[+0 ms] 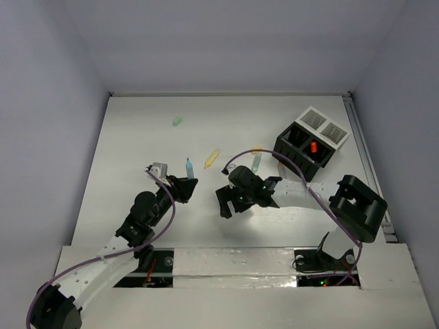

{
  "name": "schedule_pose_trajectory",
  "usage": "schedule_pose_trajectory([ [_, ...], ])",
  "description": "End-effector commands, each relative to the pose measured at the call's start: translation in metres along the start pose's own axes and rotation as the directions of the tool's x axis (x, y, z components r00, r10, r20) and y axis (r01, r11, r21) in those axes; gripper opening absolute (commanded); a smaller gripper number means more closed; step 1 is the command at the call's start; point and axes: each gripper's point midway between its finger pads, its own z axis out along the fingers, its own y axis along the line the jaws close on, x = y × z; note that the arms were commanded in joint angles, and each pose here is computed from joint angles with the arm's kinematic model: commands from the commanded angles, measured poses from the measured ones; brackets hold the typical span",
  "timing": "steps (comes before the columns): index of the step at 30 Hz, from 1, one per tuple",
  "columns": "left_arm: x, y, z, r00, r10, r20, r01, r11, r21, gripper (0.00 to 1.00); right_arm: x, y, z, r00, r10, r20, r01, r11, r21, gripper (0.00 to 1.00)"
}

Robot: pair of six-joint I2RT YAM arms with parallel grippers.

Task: Sort the stationery into containers
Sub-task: Close the pen cap on the pen.

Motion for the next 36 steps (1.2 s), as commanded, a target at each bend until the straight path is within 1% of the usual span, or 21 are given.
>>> schedule_pose_trajectory([
  [1,-0.013,-0.008,0.001,0.999,0.007,0.053,-0.009,0.999,0.030,0.00,-0.009,-0.006,0.007,0.999,0.030,0.039,-0.031,0.999,0.012,0.90],
  [10,-0.013,-0.007,0.001,0.998,0.007,0.055,-0.009,1.000,0.028,0.00,-0.021,-0.024,0.013,0.998,0.019,0.064,-0.025,0.996,0.087,0.90],
  [17,-0.012,-0.007,0.001,0.999,0.008,0.052,-0.009,1.000,0.026,0.00,-0.024,-0.046,0.015,0.999,-0.007,0.049,-0.004,0.975,0.221,0.83],
  [20,-0.012,-0.007,0.001,0.999,0.008,0.052,-0.009,1.000,0.026,0.00,-0.025,-0.052,0.016,0.999,-0.012,0.038,0.002,0.966,0.257,0.79],
  [25,-0.012,-0.006,0.001,0.999,0.008,0.051,-0.009,1.000,0.025,0.00,-0.030,-0.055,0.020,0.999,-0.015,0.036,0.004,0.958,0.286,0.71],
  [30,-0.012,-0.007,0.001,0.999,0.008,0.051,-0.009,1.000,0.027,0.00,-0.031,-0.056,0.024,0.999,-0.014,0.033,0.003,0.956,0.294,0.67],
  [36,-0.013,-0.007,0.001,0.999,0.007,0.053,-0.009,1.000,0.027,0.00,-0.031,-0.066,0.023,0.999,-0.036,0.018,0.027,0.937,0.347,0.66],
])
